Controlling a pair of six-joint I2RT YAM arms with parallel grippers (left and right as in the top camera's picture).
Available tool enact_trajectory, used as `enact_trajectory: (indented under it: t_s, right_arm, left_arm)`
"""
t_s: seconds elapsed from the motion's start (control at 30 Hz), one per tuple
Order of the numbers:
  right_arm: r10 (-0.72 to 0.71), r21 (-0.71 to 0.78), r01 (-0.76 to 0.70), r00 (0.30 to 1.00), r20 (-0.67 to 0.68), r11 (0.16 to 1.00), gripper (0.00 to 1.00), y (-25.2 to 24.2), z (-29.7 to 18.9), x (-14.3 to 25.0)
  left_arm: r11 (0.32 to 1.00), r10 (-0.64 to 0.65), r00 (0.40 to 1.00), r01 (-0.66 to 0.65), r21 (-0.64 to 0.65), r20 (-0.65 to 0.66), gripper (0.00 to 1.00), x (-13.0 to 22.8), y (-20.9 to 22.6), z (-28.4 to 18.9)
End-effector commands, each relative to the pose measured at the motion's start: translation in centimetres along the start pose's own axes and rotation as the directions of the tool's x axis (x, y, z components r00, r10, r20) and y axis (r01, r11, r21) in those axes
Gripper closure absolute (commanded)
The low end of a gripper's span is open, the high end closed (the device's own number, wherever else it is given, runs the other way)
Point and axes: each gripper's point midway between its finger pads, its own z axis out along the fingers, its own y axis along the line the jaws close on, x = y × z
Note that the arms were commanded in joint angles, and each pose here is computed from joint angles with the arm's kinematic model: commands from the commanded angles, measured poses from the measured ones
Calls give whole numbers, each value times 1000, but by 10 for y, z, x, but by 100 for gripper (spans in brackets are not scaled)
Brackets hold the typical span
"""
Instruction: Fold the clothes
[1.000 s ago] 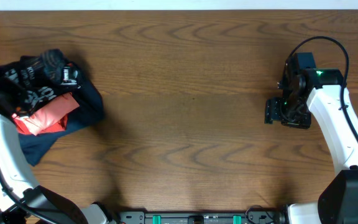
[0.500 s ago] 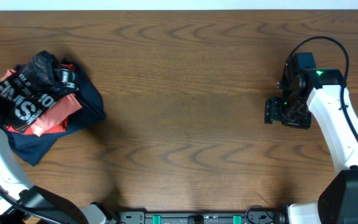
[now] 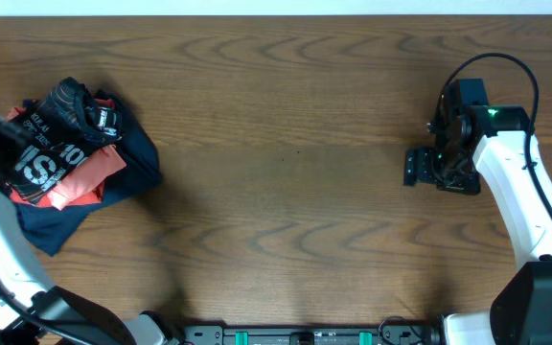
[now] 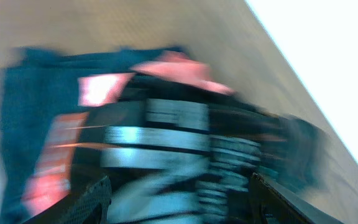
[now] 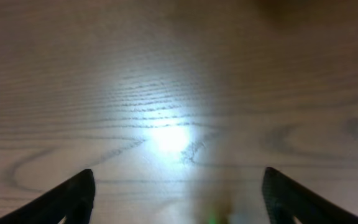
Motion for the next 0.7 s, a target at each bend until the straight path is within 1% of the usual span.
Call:
enact_trajectory:
  t_s: [0.0,0.03,0.1,0.17,0.27,0.33,0.4,0.5,0.57,0.6,0.67]
  right_arm:
    - [-5,-66,7,1000,22,998,6,10,-1,-6]
    - [-7,-95,10,999,36,995,1,15,-1,-9]
    - [-9,-151,18,998,65,988,1,25,-3,-17]
    - [-9,-200,27,996,90,979,1,34,-5,-24]
    - [-10,-230,39,992,125,972,1,40,-8,-32]
    - [-3,-231,35,991,136,972,1,38,-8,-35]
    - [0,-228,32,990,138,973,1,32,-8,-37]
    - [12,-215,9,995,95,977,1,15,-8,-28]
    - [9,-204,1,999,48,979,1,2,-8,-17]
    - [10,-202,-3,999,33,979,1,-2,-9,-14]
    - [16,-197,-16,1000,2,980,1,-13,-11,-4]
  left_arm:
    - [948,188,981,-167,271,-53,27,24,-76,-8]
    - [933,233,970,-203,297,-68,27,36,-91,-7]
    - [893,329,940,-277,354,-94,26,62,-119,-7]
    - [853,413,903,-337,398,-120,23,90,-145,-9]
    - [806,525,833,-421,415,-174,20,141,-174,-14]
    - [775,591,777,-474,419,-214,18,174,-185,-18]
    - [744,654,707,-535,401,-270,13,207,-185,-23]
    - [706,708,606,-625,333,-363,7,239,-165,-34]
    - [685,717,546,-668,291,-434,2,251,-145,-43]
    - [680,713,521,-678,280,-469,2,256,-136,-48]
    - [699,669,495,-672,244,-554,2,263,-116,-61]
